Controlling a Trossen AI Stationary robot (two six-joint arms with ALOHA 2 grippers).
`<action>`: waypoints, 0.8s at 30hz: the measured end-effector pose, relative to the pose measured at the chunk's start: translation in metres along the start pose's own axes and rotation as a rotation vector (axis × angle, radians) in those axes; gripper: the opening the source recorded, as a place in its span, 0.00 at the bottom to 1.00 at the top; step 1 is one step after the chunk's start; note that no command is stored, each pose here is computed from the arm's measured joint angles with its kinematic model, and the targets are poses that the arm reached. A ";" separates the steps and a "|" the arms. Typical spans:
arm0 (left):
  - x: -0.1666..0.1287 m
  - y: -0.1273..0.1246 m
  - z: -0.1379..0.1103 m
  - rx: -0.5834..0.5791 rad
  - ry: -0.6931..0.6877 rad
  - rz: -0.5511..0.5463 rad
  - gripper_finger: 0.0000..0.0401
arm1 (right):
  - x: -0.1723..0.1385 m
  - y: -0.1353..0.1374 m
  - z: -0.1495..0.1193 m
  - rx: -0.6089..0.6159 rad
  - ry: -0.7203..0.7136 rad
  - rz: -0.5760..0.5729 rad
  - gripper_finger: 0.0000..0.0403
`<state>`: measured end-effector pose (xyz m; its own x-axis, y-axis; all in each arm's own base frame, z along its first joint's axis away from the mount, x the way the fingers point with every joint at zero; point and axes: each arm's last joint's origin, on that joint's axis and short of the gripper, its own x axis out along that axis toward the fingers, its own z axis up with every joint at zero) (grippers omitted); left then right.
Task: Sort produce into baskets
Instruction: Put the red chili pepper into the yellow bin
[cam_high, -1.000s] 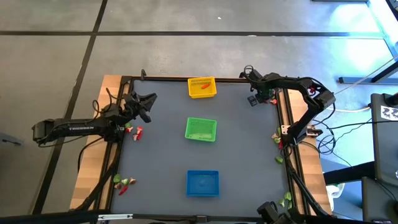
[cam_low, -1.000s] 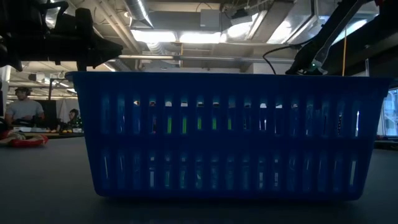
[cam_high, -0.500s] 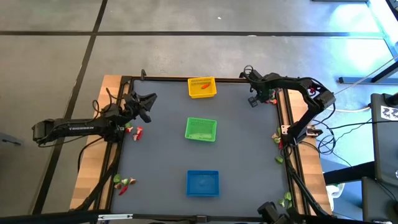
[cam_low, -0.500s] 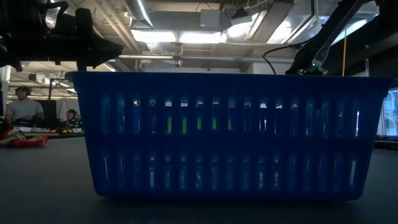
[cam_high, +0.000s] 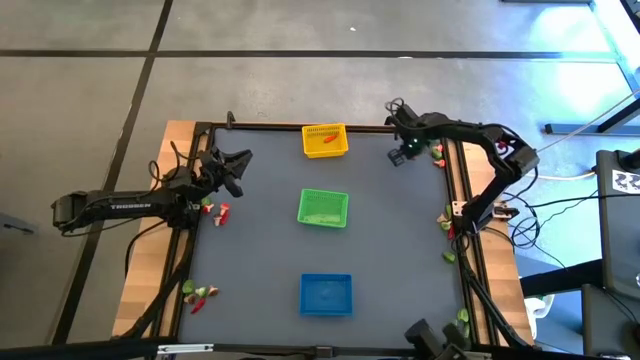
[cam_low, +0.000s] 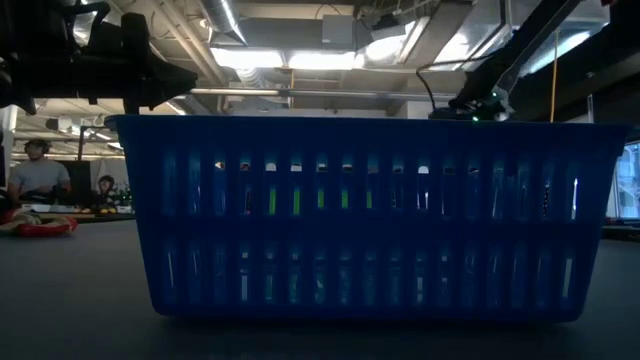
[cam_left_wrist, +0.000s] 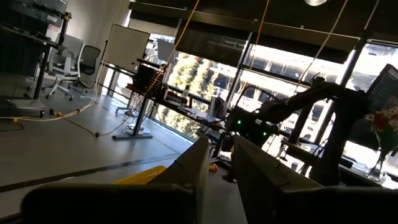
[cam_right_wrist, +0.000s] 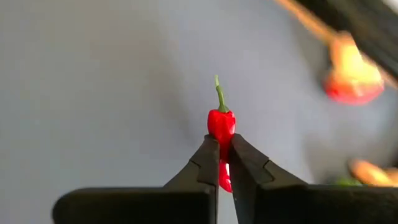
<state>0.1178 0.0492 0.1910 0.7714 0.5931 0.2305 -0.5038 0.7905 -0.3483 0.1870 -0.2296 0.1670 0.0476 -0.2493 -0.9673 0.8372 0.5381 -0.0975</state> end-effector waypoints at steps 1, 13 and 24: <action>0.000 0.000 0.000 0.000 0.000 0.000 0.18 | -0.003 0.004 0.004 -0.009 -0.027 0.025 0.05; 0.000 0.000 0.000 -0.001 0.000 0.000 0.18 | -0.035 0.065 0.047 -0.142 -0.489 0.332 0.06; 0.000 0.000 0.000 0.001 0.000 0.000 0.18 | -0.050 0.105 0.062 -0.220 -0.795 0.446 0.06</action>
<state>0.1178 0.0492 0.1910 0.7714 0.5931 0.2305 -0.5041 0.7906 -0.3476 0.3061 -0.2112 0.2194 0.7658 -0.4164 -0.4901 0.5339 0.8364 0.1237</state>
